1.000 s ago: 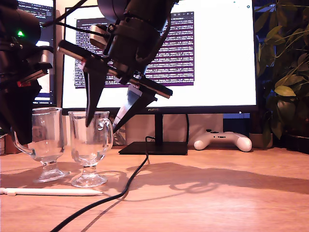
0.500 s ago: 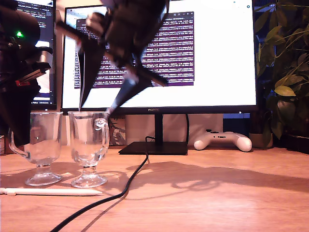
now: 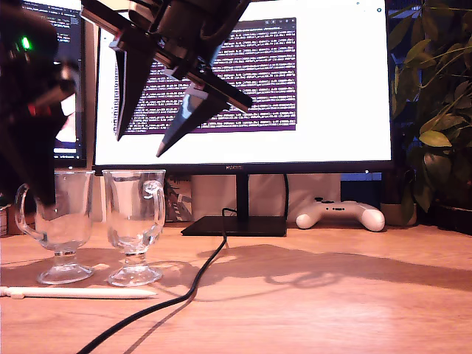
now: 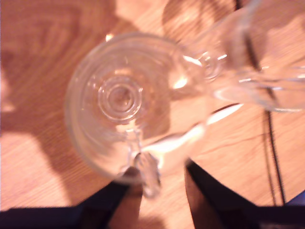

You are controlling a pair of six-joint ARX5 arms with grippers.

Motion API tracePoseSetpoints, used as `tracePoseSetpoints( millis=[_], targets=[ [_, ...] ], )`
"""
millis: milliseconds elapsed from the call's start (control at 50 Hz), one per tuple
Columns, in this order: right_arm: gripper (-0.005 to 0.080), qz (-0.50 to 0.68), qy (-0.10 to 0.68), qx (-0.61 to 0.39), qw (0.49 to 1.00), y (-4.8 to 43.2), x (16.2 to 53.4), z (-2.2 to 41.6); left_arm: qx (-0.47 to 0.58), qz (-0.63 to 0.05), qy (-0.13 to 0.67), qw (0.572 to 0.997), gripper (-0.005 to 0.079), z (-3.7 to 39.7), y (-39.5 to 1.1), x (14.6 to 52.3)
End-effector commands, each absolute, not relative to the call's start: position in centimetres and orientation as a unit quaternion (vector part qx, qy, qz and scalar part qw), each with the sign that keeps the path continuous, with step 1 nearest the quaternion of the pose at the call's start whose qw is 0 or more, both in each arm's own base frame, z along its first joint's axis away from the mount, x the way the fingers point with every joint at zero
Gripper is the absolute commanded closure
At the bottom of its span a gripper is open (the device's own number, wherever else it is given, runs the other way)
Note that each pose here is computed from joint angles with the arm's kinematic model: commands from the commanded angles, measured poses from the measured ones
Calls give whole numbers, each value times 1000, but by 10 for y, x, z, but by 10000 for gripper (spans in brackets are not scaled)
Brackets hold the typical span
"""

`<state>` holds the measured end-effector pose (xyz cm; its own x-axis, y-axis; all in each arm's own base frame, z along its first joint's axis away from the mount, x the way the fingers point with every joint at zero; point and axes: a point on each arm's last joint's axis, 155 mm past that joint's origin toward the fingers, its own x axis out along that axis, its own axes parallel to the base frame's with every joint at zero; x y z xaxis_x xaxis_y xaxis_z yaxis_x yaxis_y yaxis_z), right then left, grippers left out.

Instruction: Pick the small glass cups in front of you with each of your hands, and place them behind the white pen

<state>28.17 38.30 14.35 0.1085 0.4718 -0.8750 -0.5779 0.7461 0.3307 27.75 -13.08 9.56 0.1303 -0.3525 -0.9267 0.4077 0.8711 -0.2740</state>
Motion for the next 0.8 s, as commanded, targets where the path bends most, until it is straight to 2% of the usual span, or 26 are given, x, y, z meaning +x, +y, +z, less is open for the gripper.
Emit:
tracePoseSetpoints(
  millis=[0, 340, 440, 520, 580, 620, 780],
  targets=[
    [389, 356, 572, -55, 737, 386, 278, 137, 26, -256, 598, 759, 501, 102, -130, 273],
    [391, 321, 590, -68, 738, 362, 283, 133, 45, -214, 552, 804, 503, 132, -105, 278],
    [419, 312, 583, -73, 746, 354, 287, 139, 38, -199, 544, 814, 543, 139, -94, 280],
    [506, 285, 572, -90, 764, 340, 296, 144, 31, -188, 543, 818, 657, 141, -86, 280],
    [651, 261, 566, -101, 775, 326, 302, 148, 26, -181, 543, 820, 763, 143, -81, 280],
    [762, 248, 564, -107, 780, 318, 305, 150, 24, -176, 542, 822, 761, 144, -78, 281],
    [765, 198, 547, -127, 803, 291, 321, 160, 16, -162, 534, 829, 762, 147, -67, 283]
  ],
)
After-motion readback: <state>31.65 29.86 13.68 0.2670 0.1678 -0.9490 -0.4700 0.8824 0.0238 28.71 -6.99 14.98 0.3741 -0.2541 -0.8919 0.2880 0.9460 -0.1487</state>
